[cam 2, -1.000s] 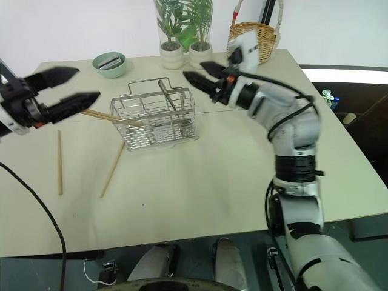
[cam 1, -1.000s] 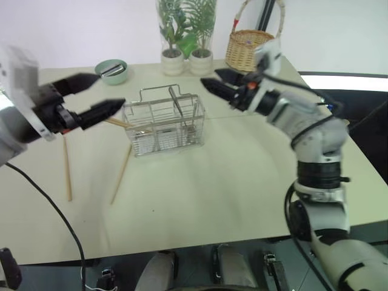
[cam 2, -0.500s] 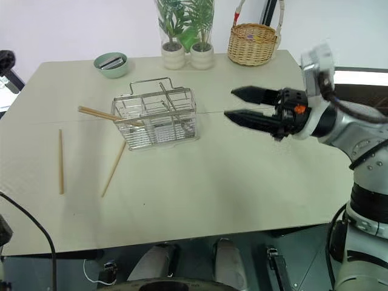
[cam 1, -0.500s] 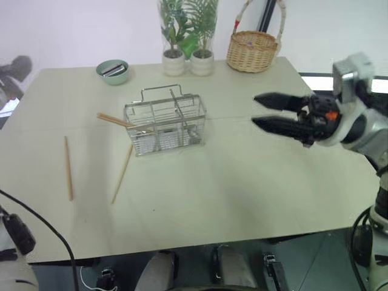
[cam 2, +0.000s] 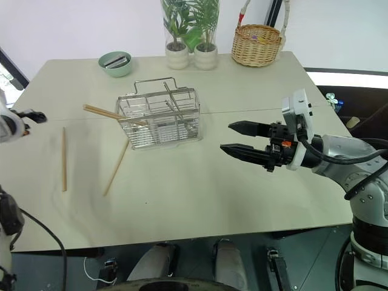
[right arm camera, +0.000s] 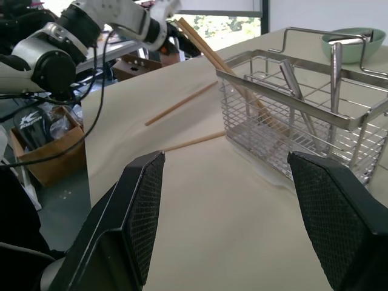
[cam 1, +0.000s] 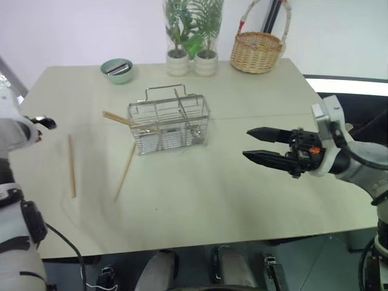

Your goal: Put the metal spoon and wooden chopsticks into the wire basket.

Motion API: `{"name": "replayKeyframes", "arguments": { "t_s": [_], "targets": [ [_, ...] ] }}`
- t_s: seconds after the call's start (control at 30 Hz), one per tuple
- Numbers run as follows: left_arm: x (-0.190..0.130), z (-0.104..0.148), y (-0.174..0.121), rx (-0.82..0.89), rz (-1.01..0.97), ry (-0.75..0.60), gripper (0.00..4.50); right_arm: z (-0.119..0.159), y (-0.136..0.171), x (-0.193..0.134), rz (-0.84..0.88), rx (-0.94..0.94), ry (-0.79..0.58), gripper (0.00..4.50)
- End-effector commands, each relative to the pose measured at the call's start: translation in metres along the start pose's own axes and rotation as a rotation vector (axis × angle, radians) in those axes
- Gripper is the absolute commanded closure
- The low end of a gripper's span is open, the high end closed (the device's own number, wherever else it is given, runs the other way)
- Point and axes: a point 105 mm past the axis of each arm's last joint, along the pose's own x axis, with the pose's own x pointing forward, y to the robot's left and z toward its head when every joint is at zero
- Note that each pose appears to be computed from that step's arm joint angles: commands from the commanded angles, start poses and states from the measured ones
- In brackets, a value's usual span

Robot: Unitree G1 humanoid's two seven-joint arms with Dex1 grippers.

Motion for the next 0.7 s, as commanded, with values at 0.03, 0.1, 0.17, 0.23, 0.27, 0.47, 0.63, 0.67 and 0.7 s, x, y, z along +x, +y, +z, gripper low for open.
{"name": "replayKeyframes", "arguments": {
  "t_s": [0.03,0.1,0.17,0.23,0.27,0.47,0.63,0.67,0.7],
  "targets": [
    [0.002,0.012,-0.008,0.023,-0.009,-0.008,0.00,0.011,0.007,-0.001,0.000,-0.044,-0.033,1.18],
    [0.007,0.009,-0.012,0.034,-0.011,0.014,0.00,0.009,0.009,-0.002,-0.005,-0.041,-0.033,1.18],
    [0.012,0.007,-0.015,0.040,-0.012,0.035,0.00,0.008,0.011,-0.002,-0.011,-0.037,-0.033,1.18],
    [0.017,0.005,-0.014,0.032,0.006,0.048,0.00,0.006,0.012,-0.003,-0.023,-0.033,-0.033,1.18],
    [0.019,0.003,-0.014,0.021,0.010,0.059,0.00,0.005,0.011,-0.004,-0.032,-0.031,-0.034,1.18],
    [0.027,-0.007,-0.009,-0.021,0.055,0.101,0.00,0.002,0.013,-0.008,-0.062,-0.024,-0.027,1.18],
    [0.029,-0.011,-0.006,-0.027,0.070,0.110,0.00,0.000,0.013,-0.012,-0.081,-0.023,-0.018,1.18],
    [0.030,-0.014,-0.007,-0.024,0.067,0.118,0.00,0.000,0.013,-0.012,-0.084,-0.024,-0.018,1.18],
    [0.032,-0.017,-0.008,-0.026,0.060,0.126,0.00,0.000,0.013,-0.013,-0.086,-0.024,-0.018,1.18]
  ]
}}
